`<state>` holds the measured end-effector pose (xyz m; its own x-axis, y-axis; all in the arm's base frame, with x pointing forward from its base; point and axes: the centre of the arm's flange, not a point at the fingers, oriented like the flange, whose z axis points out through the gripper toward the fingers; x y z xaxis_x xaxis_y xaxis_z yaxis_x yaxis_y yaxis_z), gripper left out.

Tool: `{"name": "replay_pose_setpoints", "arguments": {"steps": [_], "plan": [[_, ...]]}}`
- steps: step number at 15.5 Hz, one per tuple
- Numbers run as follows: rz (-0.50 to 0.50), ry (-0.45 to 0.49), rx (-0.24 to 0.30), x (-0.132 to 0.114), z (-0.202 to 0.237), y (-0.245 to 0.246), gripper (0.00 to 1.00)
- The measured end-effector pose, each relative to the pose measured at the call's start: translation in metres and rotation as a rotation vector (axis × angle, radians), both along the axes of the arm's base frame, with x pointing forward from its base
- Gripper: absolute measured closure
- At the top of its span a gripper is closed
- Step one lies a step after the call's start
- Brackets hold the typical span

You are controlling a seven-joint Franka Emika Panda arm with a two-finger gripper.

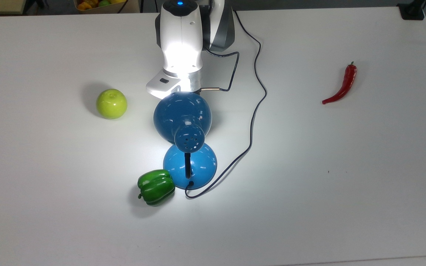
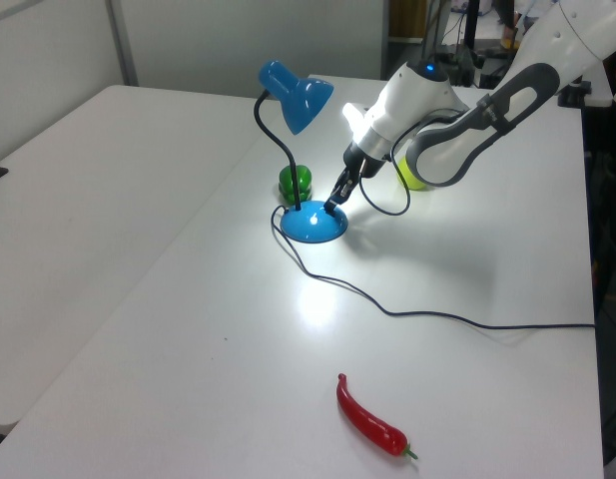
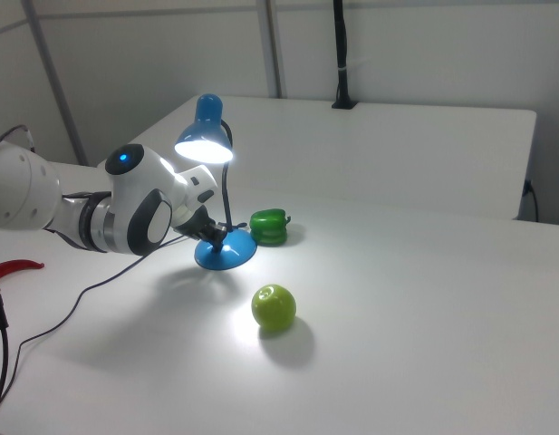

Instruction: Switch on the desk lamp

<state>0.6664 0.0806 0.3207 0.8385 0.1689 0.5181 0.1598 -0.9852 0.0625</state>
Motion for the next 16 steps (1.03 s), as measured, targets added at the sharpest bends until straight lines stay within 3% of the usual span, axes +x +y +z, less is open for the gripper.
{"name": "replay_pose_setpoints", "arguments": {"steps": [10, 16], "plan": [[-0.001, -0.010, 0.003, -0.005, 0.015, -0.001, 0.99], [-0.016, 0.175, -0.024, -0.023, 0.043, -0.005, 0.99]]}}
